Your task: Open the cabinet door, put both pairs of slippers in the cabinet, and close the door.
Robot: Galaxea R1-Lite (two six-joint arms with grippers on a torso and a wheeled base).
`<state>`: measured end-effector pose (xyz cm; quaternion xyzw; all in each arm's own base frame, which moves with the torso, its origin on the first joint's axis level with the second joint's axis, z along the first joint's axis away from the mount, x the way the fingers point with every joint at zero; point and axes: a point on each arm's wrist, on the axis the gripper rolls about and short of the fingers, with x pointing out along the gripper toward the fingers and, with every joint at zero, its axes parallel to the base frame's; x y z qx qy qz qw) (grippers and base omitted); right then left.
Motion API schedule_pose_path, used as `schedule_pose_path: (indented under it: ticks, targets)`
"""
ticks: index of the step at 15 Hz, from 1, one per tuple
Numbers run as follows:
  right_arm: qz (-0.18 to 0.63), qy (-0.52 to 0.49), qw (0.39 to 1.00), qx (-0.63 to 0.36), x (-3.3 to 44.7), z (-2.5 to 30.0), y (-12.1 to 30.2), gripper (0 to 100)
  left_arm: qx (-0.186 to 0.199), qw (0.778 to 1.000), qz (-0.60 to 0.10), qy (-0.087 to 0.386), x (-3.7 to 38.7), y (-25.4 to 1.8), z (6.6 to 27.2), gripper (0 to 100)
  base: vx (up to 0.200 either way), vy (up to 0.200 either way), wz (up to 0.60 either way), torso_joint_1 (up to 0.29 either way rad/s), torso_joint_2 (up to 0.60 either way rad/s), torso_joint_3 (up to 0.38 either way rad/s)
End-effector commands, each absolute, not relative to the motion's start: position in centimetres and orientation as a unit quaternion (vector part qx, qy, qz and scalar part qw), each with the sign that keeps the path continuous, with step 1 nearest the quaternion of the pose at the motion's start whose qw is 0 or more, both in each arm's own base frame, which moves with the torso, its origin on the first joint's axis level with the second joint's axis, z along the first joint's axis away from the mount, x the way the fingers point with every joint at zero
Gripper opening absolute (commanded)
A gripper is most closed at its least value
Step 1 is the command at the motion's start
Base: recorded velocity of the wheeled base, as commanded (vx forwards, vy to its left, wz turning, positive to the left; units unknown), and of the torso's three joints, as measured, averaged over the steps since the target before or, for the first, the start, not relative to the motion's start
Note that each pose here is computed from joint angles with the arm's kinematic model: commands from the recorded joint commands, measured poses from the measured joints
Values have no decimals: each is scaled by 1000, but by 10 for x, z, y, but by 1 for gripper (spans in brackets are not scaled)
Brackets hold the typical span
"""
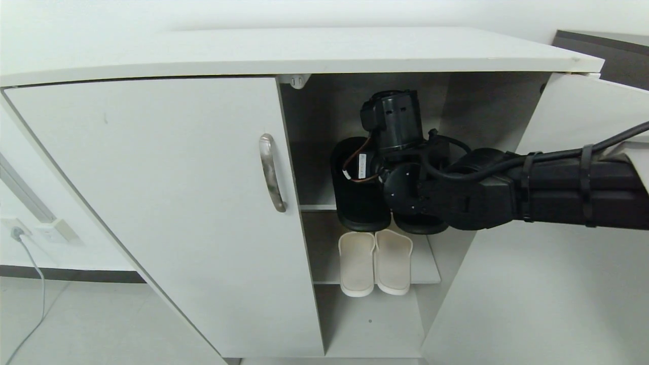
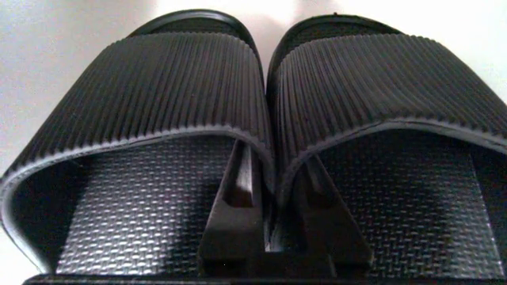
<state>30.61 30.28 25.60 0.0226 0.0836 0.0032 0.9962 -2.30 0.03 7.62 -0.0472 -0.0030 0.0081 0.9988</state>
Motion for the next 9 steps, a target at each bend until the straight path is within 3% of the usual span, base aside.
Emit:
schedule_pose_path:
  ticks: [1, 9]
  targets:
    - [0, 85, 996, 18, 313, 251, 306, 0, -48, 999, 8, -3, -23, 0, 76, 0, 0, 0, 0, 0, 0, 0]
    - [1, 87, 996, 10, 321, 248, 303, 0, -47, 999, 8, -3, -23, 0, 76, 0, 0, 0, 0, 0, 0, 0]
